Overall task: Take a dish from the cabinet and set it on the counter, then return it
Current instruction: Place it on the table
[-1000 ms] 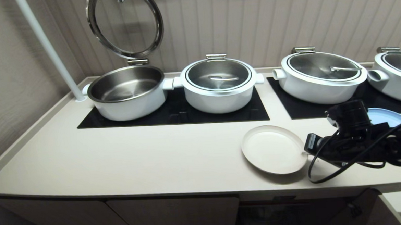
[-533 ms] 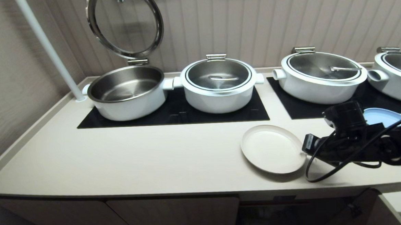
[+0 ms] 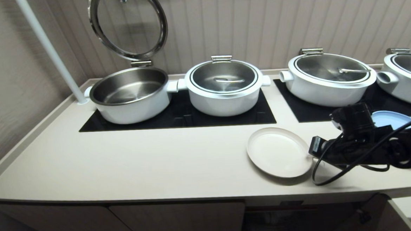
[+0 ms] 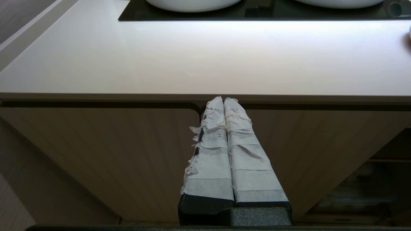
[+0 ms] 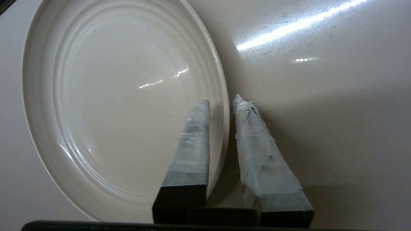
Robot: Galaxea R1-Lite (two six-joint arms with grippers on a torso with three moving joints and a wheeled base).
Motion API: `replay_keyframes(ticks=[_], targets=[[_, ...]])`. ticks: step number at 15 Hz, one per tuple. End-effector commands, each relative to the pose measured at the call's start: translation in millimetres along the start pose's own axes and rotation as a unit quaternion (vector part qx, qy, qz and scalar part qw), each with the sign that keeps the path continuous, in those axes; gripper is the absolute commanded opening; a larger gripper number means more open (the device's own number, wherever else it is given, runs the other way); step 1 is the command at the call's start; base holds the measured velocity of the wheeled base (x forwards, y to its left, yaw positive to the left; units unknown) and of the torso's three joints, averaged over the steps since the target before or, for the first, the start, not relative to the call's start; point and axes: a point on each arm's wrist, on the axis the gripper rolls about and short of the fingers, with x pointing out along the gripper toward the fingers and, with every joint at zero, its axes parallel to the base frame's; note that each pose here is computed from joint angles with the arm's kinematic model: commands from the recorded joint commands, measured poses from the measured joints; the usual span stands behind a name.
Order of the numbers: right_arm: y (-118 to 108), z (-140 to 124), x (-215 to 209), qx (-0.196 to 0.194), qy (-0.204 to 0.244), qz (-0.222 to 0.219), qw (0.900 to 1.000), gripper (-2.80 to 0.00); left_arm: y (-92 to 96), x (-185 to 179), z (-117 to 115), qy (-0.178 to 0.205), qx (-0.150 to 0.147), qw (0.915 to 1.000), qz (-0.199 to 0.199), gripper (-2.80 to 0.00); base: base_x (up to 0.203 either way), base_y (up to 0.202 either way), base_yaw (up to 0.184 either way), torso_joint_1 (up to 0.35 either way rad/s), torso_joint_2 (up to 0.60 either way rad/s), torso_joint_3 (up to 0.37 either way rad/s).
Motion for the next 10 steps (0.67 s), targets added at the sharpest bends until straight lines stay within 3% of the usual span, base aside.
replay_keyframes(ticks=[1, 10], targets=[[0.1, -0.1, -0.8, 0.001, 0.0, 0.001, 1.0, 0.0, 0.0, 0.0, 0.0, 0.0, 0.0, 1.0, 0.0, -2.8, 0.0, 0.0, 0.0, 0.0, 0.0, 0.0], [1.8, 2.4, -7.7, -0.002, -0.011, 0.004, 1.0, 0.0, 0.0, 0.0, 0.0, 0.0, 0.0, 1.0, 0.0, -2.8, 0.0, 0.0, 0.0, 0.0, 0.0, 0.0]])
